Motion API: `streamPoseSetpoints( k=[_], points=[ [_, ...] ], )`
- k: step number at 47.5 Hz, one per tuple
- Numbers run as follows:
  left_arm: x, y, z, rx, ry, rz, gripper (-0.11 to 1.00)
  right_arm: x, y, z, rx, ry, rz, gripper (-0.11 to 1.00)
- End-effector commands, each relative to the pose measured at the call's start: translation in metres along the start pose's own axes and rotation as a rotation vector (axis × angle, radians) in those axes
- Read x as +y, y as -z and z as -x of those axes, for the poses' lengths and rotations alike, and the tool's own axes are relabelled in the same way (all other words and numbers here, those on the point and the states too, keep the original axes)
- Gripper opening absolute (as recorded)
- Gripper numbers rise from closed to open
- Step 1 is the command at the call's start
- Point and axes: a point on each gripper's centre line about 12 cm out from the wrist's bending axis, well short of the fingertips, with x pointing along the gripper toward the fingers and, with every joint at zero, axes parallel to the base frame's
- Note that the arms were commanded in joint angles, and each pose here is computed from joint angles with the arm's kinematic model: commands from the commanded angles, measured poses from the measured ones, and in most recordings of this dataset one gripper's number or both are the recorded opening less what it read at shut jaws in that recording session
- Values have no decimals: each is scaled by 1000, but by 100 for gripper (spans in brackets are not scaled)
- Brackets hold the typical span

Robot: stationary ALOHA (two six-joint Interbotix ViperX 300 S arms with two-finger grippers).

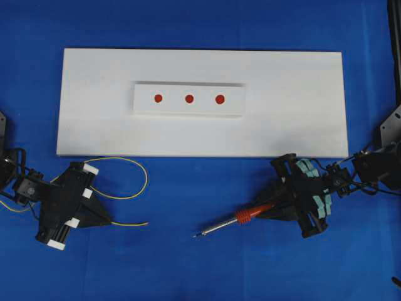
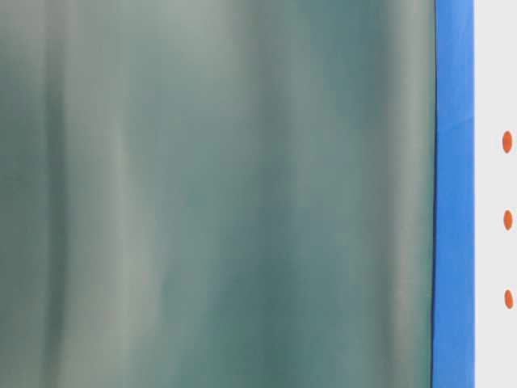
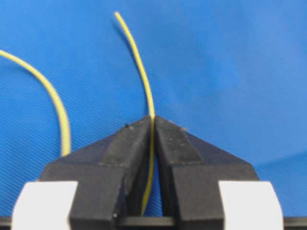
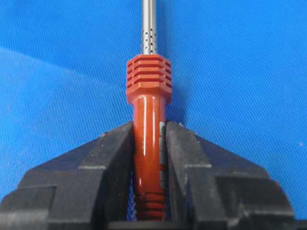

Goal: Touch the tip of the soldering iron to the tip of the solder at the mark.
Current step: 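Close both grippers, grasping the solder wire and the iron handle, then lift both tools and bring them over the red-dot strip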

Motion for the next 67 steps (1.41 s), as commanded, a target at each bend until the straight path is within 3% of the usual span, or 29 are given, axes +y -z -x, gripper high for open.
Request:
streamPoseSetpoints(
  k=[1,19,29,38,49,57,67],
  points=[
    [-5,-24,6,-33,7,15,3,5,-15,7,-33,-11,5,8],
    [-13,-104,56,109,-36,85,3,14,-91,56,105,71,19,8],
    [16,-127,76,135,-138,203,3,13,-128,91,164,127,10,8],
    [48,-143,86,170,-243,279,3,-10,-138,104,162,212,-38,8],
    [89,-146,92,219,-362,361,3,-57,-142,112,174,365,-102,8],
    [109,-146,94,236,-406,343,3,-83,-142,107,222,440,-115,8],
    [134,-142,91,272,-449,320,3,-106,-148,90,281,485,-116,8]
  ],
)
